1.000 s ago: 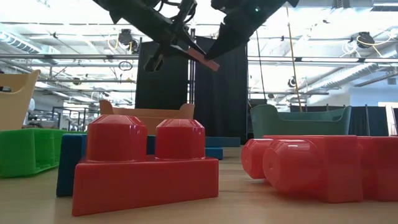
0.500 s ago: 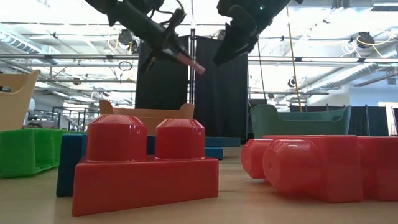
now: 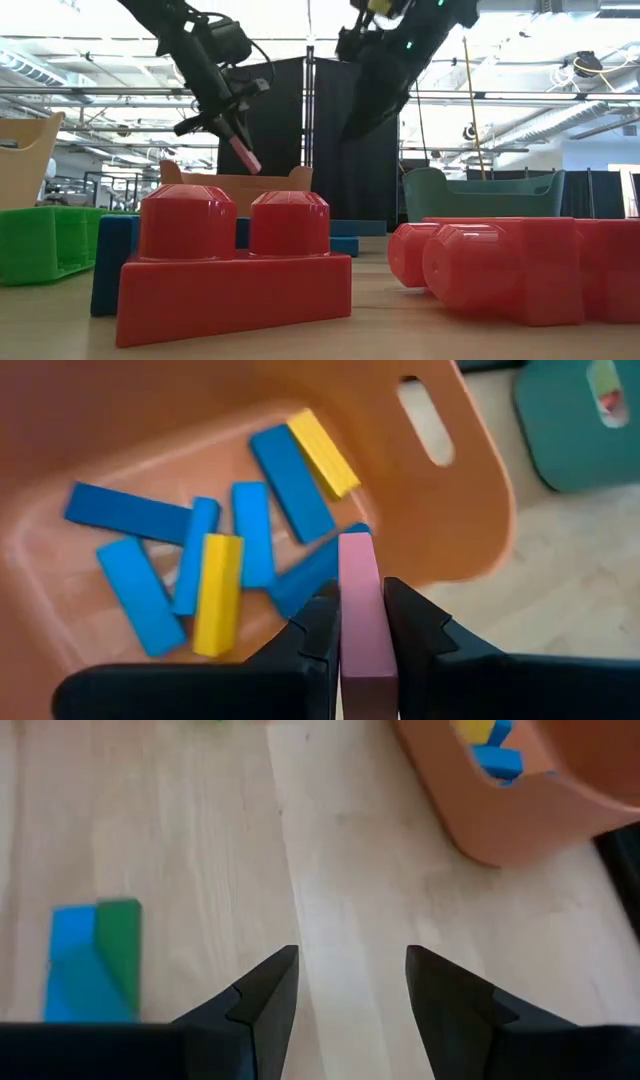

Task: Sort blocks by size
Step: Put the pink rectangular block into the orange bin, then put the blue rectangular block into the orange bin

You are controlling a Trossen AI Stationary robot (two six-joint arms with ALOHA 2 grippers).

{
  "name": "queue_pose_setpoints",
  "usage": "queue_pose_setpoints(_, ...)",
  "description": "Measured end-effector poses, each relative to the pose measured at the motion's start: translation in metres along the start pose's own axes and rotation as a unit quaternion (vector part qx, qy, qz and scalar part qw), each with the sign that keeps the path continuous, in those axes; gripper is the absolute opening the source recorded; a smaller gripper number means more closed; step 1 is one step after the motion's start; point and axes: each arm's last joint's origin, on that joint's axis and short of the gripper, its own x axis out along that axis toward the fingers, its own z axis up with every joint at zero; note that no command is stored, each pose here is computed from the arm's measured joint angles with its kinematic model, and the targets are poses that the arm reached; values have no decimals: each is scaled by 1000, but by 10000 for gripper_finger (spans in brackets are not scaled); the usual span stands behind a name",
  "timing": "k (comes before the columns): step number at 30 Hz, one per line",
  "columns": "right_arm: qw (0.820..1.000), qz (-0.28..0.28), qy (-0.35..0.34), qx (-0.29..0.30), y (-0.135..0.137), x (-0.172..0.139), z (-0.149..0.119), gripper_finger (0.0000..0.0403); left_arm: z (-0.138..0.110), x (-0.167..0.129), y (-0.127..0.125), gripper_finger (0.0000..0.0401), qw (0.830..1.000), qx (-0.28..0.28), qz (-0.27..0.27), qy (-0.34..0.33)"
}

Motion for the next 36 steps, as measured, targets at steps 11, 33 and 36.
queue_pose_setpoints(11,995,66,54,-53,15,40,-15,173,16,22,29,49,998,-29,58,6)
queue_pose_setpoints(33,972,186,70,-123,54,41,-25,172,19,53,40,152,996,-41,66,41)
queue_pose_setpoints(36,970,196,75,-125,57,41,-26,172,19,51,37,153,998,-28,28,52)
